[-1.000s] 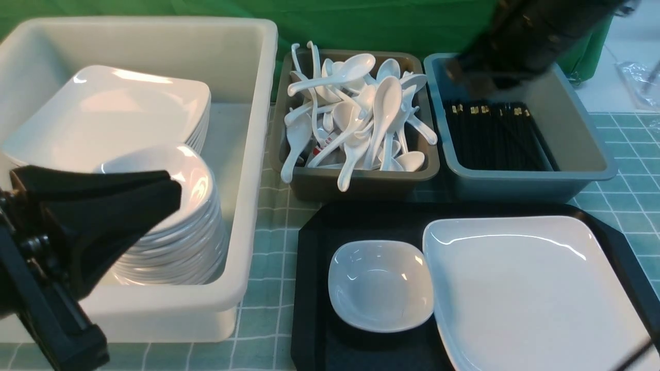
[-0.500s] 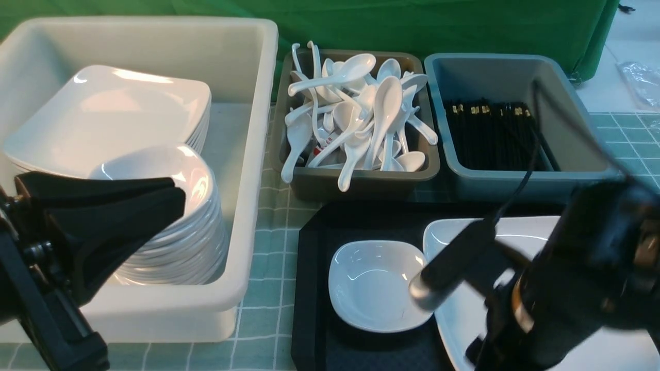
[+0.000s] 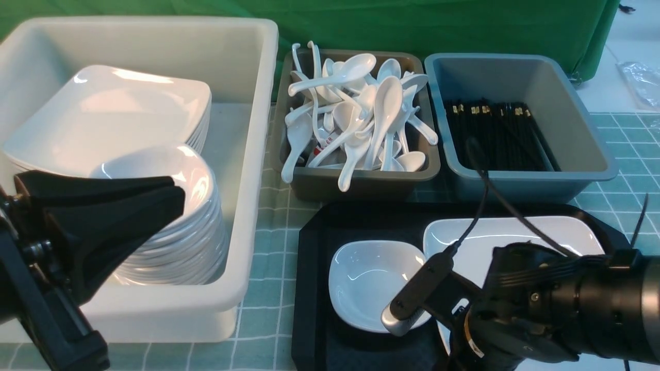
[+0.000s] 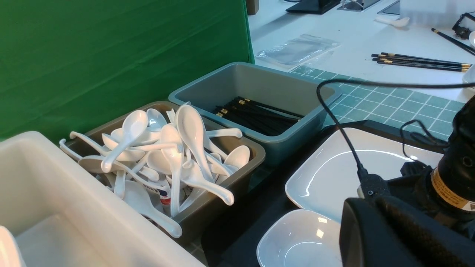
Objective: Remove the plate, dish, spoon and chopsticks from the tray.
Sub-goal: Use the right arm to grab a plate from the dinner plate, then use the right arm to put the plate into the large storage box on the left
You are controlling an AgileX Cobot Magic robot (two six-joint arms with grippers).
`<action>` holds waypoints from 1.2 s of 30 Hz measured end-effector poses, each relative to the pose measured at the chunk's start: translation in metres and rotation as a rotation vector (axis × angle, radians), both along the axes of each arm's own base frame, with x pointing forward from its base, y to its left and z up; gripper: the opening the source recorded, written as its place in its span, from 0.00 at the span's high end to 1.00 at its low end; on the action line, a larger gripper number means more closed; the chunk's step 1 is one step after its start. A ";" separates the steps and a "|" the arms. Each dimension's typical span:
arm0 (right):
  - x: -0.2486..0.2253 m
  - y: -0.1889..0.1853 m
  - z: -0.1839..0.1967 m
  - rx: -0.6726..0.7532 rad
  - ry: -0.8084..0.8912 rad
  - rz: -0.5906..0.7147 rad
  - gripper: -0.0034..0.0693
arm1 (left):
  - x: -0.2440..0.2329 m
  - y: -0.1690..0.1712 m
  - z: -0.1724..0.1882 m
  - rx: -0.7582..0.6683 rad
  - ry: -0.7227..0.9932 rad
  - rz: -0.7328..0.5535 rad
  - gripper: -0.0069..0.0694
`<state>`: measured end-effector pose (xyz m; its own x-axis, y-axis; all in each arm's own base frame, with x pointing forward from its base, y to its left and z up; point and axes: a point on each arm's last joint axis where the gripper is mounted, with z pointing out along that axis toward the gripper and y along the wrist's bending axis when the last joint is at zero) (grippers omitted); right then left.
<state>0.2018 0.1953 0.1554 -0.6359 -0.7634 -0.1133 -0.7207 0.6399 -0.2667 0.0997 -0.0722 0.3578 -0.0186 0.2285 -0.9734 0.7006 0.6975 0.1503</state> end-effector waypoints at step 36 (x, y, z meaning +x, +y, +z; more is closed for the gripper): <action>-0.044 -0.009 0.196 0.198 -0.225 0.034 0.87 | 0.002 0.004 0.003 0.021 -0.013 0.056 0.89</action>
<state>0.1579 0.1866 0.3516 -0.5524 -0.7328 -0.3974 -0.6795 0.6719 -0.2945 0.1020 -0.0677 0.3604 -0.0189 0.2479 -0.9686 0.6583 0.7322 0.1746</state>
